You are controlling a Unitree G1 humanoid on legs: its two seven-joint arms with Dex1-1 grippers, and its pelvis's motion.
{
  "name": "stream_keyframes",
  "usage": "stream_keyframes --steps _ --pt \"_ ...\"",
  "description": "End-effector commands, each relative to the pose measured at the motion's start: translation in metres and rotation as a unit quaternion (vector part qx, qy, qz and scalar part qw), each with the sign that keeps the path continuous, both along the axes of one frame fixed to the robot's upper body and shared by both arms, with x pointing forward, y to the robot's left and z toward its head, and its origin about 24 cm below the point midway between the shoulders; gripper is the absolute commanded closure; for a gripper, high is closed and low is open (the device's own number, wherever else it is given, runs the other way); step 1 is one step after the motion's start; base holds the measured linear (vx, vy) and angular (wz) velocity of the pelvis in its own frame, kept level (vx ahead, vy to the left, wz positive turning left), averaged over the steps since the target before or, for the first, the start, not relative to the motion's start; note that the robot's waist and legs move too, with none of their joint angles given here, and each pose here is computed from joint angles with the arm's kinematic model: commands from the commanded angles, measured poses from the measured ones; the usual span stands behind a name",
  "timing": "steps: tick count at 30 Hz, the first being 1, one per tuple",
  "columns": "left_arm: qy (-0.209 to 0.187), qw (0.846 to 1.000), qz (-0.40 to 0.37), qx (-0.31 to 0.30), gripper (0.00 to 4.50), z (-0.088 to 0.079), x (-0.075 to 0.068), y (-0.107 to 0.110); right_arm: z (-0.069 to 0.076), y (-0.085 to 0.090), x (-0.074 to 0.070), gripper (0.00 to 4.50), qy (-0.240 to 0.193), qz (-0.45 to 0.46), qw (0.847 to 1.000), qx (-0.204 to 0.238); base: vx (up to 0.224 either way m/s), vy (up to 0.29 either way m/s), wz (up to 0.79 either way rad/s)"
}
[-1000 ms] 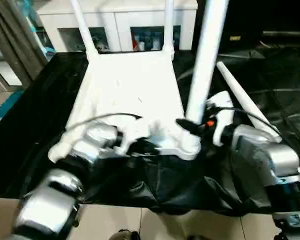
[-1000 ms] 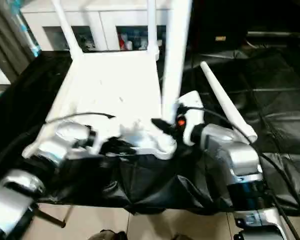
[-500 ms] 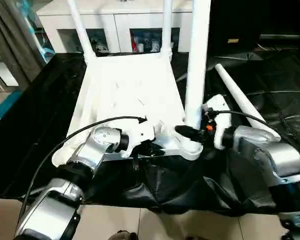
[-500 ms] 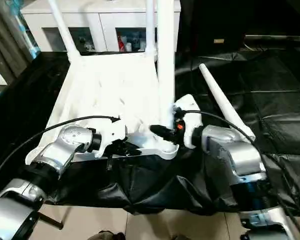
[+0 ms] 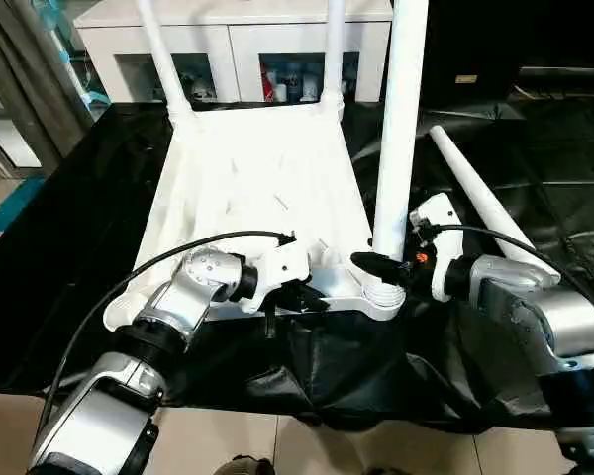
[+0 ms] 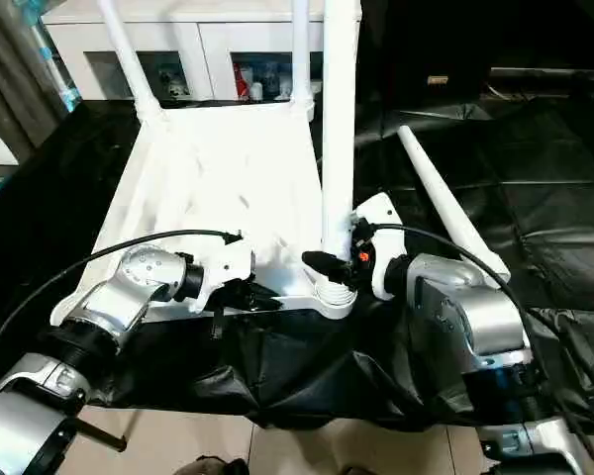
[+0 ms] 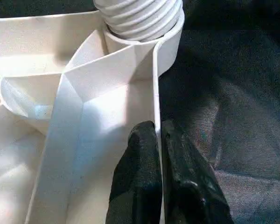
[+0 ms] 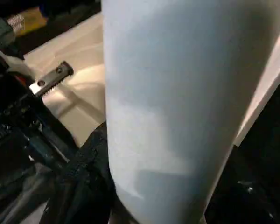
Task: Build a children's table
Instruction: Insert table leg to table base
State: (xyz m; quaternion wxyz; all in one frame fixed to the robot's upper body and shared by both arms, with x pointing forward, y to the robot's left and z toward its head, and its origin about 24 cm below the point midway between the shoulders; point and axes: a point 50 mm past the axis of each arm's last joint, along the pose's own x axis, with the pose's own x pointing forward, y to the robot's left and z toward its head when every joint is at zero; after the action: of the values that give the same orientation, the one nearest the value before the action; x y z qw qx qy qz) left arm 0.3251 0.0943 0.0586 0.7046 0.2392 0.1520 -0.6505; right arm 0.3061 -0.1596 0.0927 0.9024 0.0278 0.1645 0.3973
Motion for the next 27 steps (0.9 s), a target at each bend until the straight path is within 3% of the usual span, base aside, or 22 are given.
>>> stream_keyframes --steps 1,4,6,16,17,24,27 --pt "0.011 0.999 -0.031 0.026 4.5 -0.004 -0.004 -0.005 -0.009 -0.004 -0.002 2.57 0.011 -0.024 0.999 0.029 0.0 0.0 0.0" --pt "0.01 0.999 -0.031 0.026 4.5 -0.003 -0.004 -0.005 -0.013 -0.007 -0.002 2.57 0.014 -0.044 0.998 0.046 0.0 0.0 0.0" --pt "0.01 0.999 -0.03 0.027 4.5 -0.002 -0.002 -0.005 -0.023 -0.01 -0.007 2.57 0.023 -0.059 0.996 0.058 0.0 0.0 0.0" --pt "0.001 0.999 -0.021 0.026 4.5 0.002 0.004 -0.004 -0.047 -0.007 -0.022 2.57 0.031 -0.086 0.992 0.093 0.0 0.0 0.0" --pt "0.0 0.999 -0.02 0.027 4.5 0.003 0.004 -0.004 -0.055 -0.005 -0.027 2.57 0.029 -0.093 0.991 0.089 0.0 0.0 0.0" --pt "-0.001 0.999 -0.02 0.029 4.5 0.003 0.004 -0.001 -0.057 0.002 -0.032 2.57 -0.003 -0.084 0.995 0.053 0.0 0.0 0.0" --pt "-0.001 0.999 -0.019 0.029 4.5 0.002 0.004 0.0 -0.052 0.006 -0.031 2.57 -0.019 -0.084 0.994 0.059 0.0 0.0 0.0"
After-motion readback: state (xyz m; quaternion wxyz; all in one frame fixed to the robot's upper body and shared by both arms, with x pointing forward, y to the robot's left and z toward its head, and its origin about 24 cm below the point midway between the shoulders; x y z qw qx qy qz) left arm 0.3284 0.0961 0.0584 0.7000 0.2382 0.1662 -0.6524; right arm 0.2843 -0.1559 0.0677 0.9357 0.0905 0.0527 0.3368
